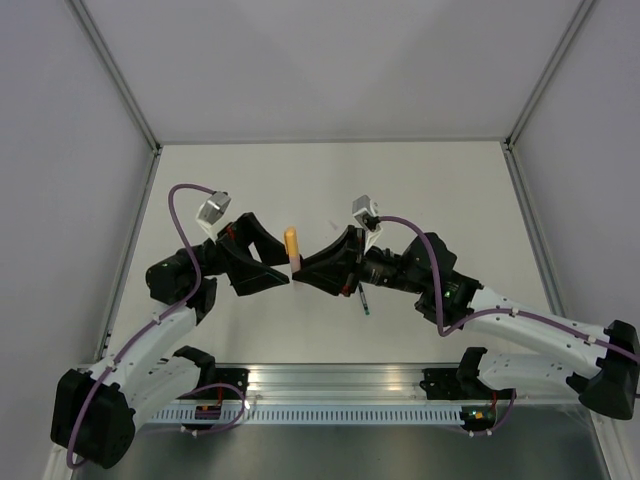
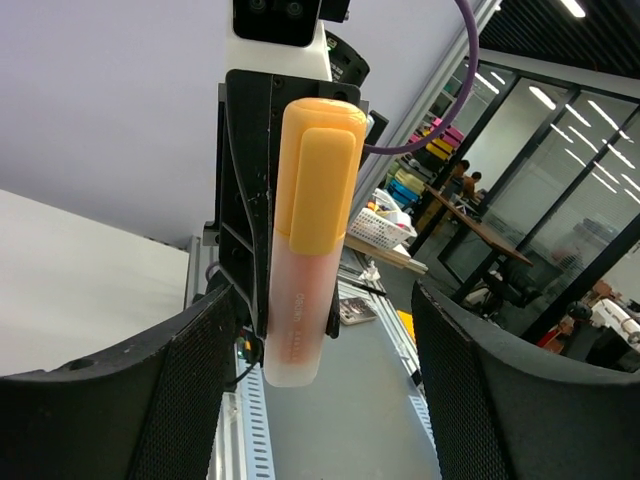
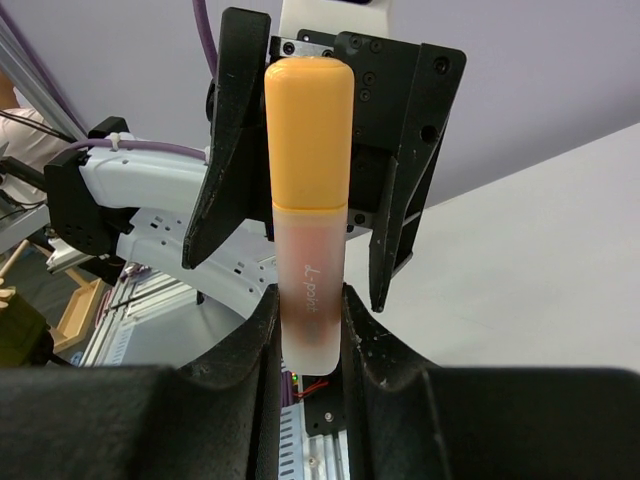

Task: Insert the pens into the pen caps

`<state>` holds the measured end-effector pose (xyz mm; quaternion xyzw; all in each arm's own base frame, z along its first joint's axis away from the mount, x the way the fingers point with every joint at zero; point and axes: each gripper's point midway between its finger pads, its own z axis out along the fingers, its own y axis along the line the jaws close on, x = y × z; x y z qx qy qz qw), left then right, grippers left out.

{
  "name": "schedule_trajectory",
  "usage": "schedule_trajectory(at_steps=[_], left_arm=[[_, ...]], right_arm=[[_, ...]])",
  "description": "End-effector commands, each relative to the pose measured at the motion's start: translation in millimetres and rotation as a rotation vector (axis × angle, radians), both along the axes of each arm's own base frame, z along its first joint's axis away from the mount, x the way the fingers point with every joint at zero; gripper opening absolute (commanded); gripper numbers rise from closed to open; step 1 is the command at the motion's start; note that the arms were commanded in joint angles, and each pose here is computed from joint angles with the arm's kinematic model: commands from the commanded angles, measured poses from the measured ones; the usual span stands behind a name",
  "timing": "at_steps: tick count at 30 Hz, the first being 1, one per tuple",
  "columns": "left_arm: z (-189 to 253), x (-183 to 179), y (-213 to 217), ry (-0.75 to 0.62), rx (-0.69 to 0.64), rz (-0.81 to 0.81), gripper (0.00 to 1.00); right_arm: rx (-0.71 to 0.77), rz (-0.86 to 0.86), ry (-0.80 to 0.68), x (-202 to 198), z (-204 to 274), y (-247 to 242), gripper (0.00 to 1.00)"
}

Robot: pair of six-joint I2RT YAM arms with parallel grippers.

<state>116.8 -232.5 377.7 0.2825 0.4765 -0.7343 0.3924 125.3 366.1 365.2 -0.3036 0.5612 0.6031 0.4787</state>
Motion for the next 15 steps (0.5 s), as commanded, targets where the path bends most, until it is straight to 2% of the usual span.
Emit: schedule_trajectory(at_steps=[1,7,11,15], left_arm=[[15.1,-32.5,10.8,-0.331,-0.089,0.001,0.72],[13.1,-32.5,11.4,-0.336,-0.066,0.038,0.65],[13.4,-33.2,12.1,-0.340,-0.045,0.063,0.56],[13.5,-34.7,13.0,-0.336,-0.036,0.073,0.53]], right_arm=[[0.046,-0.021,-0.030,5.0,21.8,1.1,0.00],[0.025,-0.014,0.001,8.1,14.4,9.3,0.00],[0.017,-0.016,0.010,10.5,11.4,12.6,0.00],[-0.011,-0.013,0.027,14.2,2.5,19.3,0.00]])
